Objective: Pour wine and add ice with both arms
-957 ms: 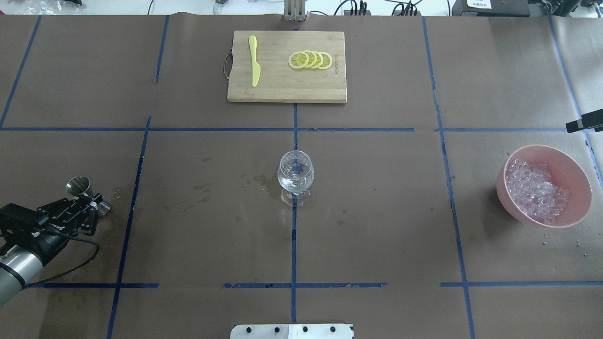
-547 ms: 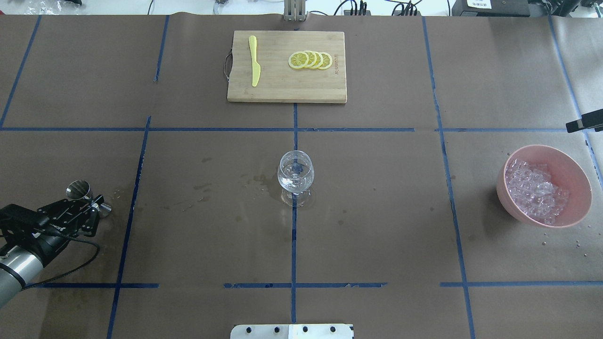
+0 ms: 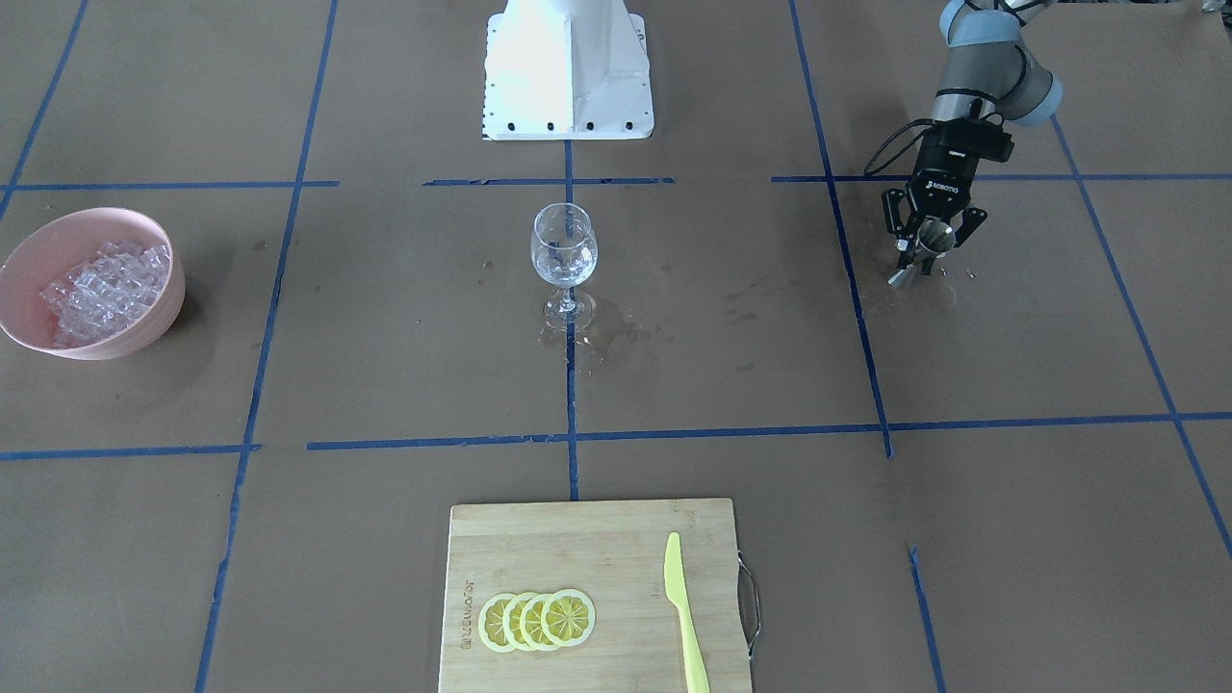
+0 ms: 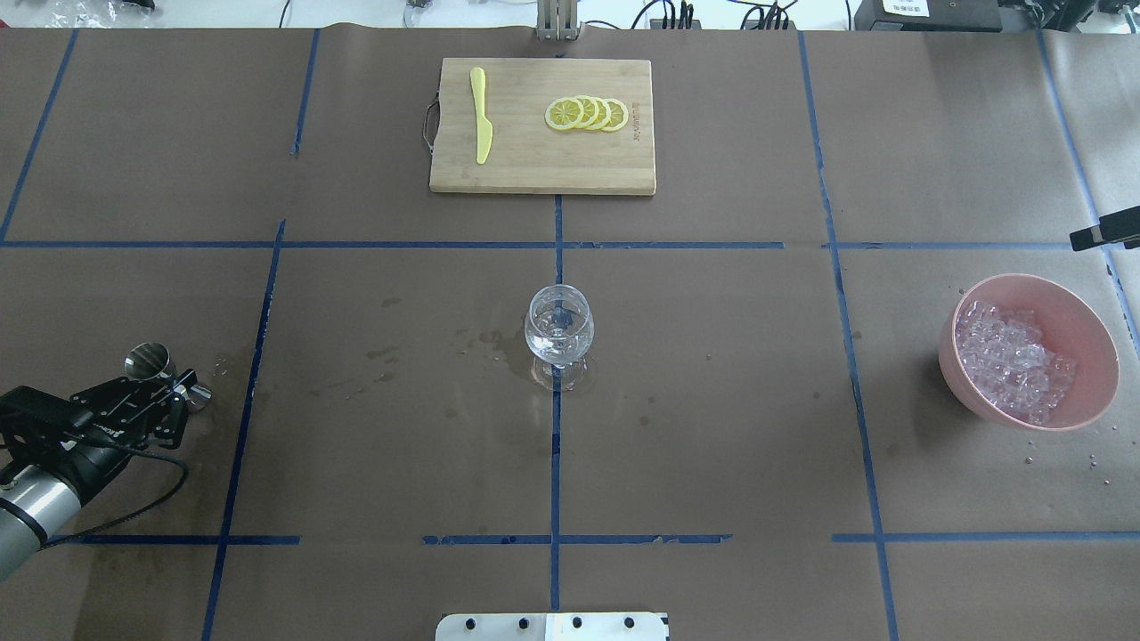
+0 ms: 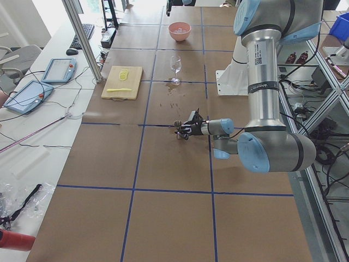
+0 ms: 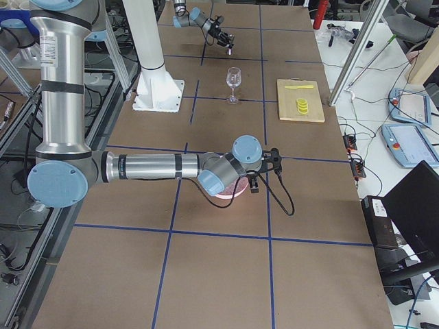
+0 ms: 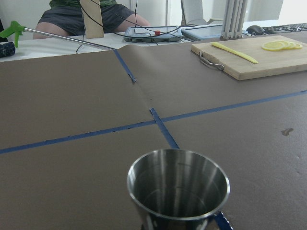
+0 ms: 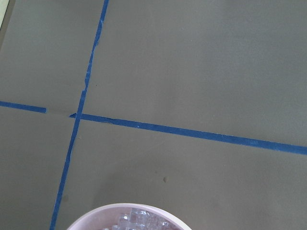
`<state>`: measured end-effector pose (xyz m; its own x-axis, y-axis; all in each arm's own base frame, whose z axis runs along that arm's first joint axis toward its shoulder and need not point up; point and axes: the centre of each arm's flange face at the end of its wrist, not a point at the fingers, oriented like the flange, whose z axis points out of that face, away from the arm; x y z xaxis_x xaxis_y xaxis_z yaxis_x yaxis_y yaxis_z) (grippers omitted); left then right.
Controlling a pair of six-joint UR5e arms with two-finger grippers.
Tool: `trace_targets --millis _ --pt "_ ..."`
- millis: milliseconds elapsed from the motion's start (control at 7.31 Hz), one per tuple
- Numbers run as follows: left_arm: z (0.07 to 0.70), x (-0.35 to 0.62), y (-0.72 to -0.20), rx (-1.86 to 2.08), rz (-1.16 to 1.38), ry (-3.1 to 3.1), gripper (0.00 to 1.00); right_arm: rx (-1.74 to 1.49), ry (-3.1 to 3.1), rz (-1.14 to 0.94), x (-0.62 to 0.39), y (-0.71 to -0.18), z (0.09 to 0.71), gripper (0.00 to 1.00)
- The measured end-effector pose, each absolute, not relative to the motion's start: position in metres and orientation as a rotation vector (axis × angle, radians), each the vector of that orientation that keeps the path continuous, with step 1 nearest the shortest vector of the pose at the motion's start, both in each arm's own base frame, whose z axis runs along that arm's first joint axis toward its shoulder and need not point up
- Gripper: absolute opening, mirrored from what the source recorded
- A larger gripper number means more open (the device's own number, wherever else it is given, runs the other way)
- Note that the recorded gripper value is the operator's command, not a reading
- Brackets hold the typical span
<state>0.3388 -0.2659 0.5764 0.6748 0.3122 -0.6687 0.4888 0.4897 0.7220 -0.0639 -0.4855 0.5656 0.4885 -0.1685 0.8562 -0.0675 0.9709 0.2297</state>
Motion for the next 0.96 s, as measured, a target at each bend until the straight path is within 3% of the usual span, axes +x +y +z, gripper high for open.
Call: trace_targets --millis 137,274,957 --pt "0.578 0.338 -0.265 1.089 -0.122 0.865 0.84 0.248 -1.062 -0.063 -0.064 -0.485 0.564 1.00" --pt "0.579 0.337 -0.265 1.084 -0.117 0.866 0.98 0.251 -1.063 -0.064 -0.064 -0.485 0.563 1.00" --pt "0.589 0.289 -0.237 0.883 0.090 0.940 0.99 0.271 -1.066 -0.067 -0.063 -0.484 0.550 1.00"
